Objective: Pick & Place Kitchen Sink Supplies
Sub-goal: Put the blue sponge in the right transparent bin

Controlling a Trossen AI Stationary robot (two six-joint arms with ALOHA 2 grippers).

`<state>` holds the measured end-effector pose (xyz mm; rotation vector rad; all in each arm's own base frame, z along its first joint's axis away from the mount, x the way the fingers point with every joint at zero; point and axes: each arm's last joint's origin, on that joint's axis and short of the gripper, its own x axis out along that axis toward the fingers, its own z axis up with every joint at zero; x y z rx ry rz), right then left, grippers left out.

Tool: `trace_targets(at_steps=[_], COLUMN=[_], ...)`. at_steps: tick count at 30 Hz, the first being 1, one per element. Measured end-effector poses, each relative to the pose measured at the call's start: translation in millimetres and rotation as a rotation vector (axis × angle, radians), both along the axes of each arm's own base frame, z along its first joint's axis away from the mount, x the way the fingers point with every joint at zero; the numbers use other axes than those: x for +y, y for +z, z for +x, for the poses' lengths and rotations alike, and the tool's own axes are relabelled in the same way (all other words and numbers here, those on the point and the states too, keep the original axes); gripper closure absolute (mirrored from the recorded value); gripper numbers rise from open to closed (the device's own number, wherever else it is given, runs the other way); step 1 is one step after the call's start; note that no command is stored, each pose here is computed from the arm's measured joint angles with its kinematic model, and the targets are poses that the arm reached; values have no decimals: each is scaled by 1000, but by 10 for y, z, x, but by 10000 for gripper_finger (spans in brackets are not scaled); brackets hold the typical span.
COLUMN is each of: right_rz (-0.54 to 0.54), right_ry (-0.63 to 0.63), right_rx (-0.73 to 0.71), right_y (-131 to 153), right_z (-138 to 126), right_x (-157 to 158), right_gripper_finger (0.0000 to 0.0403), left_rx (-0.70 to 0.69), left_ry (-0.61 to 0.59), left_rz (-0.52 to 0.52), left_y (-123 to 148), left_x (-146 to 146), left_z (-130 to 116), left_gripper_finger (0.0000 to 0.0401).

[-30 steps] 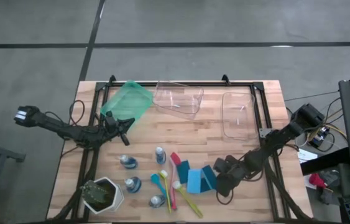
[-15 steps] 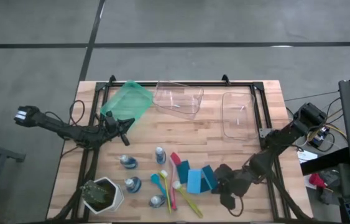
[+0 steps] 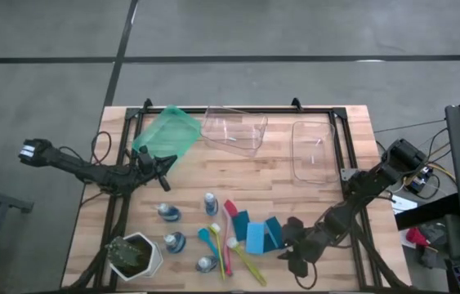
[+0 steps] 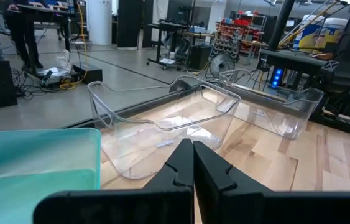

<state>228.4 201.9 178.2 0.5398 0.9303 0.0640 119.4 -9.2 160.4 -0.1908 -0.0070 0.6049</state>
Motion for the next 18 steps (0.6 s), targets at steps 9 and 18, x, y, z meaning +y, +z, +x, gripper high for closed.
trace_targets(at_steps=[9, 18], right_rz=[21, -123], right_ry=[-88, -159], right_rx=[124, 270], right_y=[13, 199], right_z=[-33, -3], right_x=[-17, -7], right_gripper_finger=[226, 227], left_rx=[-1, -1], left_ry=[0, -1], left_rz=[0, 0], left_y=[1, 1], left_x=[0, -1], left_z=[0, 0], left_gripper_finger=[401, 401])
